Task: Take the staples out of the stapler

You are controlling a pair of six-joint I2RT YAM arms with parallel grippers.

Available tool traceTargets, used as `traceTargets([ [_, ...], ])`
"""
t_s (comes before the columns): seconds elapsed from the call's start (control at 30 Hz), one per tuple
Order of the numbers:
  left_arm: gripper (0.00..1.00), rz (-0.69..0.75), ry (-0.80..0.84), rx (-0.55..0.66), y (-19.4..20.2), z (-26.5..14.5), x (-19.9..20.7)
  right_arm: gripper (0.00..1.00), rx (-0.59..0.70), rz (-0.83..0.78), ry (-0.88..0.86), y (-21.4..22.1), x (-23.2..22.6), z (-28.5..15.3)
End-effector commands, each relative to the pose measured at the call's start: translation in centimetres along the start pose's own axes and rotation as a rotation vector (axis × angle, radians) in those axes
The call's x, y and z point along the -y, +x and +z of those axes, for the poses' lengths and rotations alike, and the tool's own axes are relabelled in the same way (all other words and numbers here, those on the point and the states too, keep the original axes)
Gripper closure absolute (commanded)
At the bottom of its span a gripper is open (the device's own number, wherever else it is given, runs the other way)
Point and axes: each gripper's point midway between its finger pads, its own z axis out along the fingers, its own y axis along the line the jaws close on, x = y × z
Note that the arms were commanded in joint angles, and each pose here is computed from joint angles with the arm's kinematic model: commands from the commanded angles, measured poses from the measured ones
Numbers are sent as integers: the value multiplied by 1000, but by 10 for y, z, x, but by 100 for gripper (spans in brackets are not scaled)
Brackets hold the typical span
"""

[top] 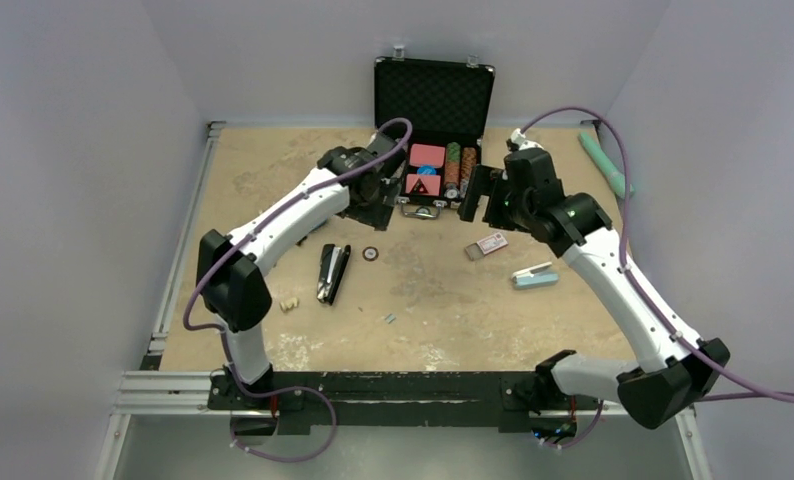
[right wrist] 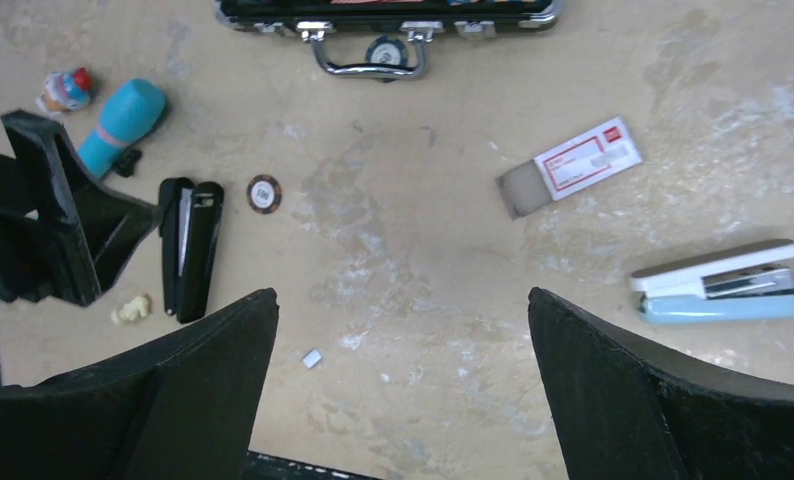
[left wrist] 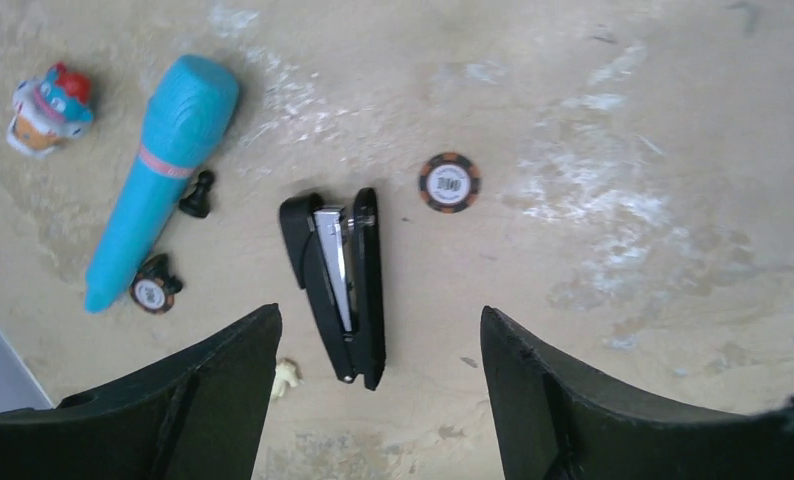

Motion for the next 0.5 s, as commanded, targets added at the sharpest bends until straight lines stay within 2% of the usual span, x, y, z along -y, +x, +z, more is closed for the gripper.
traceTargets([
  [0.0, 24, 107, 160, 117, -20, -20, 52, 2, 112, -15, 130, -17, 33, -10],
  [0.17, 30, 55, 367, 78, -15, -35, 88, 12, 144, 274, 237, -19, 127, 11],
  [0.23, 30, 42, 423, 74, -9, -40, 96, 13, 161, 346, 323, -23, 161, 12],
  [0.37, 30, 45, 486, 77, 2, -50, 102, 13, 120, 486, 371, -15, 197, 36],
  [0.47, 30, 48, 502, 70, 12, -57, 99, 16, 72, 524, 371, -8, 207, 61],
])
